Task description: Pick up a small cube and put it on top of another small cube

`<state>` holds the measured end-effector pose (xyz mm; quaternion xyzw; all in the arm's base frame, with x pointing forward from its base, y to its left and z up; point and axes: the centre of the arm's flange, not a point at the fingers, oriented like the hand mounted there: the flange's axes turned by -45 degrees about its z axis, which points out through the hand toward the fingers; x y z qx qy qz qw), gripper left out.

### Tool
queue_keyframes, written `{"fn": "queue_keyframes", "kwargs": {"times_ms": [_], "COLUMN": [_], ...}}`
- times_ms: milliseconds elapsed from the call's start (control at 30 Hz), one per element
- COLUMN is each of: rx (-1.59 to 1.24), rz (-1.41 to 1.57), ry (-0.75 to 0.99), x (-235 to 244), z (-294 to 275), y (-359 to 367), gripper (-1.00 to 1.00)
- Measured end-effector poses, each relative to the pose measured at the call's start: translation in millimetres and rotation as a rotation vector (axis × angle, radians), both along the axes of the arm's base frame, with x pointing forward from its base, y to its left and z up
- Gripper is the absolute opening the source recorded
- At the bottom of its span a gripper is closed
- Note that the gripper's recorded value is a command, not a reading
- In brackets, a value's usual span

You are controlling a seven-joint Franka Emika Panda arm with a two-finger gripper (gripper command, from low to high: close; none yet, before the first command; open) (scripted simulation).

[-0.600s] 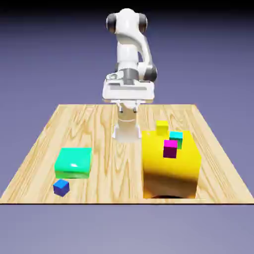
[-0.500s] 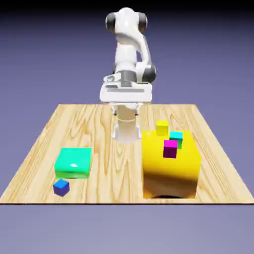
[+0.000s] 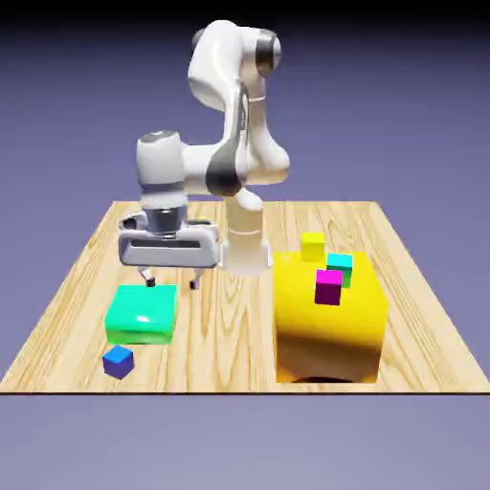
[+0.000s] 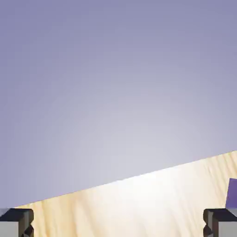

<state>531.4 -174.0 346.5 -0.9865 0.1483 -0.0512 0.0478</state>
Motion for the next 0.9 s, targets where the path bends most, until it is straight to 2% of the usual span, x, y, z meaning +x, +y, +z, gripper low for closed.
{"fn": "queue_keyframes", "kwargs": {"times_ms": [500,900], "rx": [0.130,0.195], "rz": [-0.134,-0.144], "ry": [0.443,0.746], "x": [29.6,32.1], "z": [-110.2,-185.6], "y": [-121.0,-160.7], "gripper": [0.00,0.00]}}
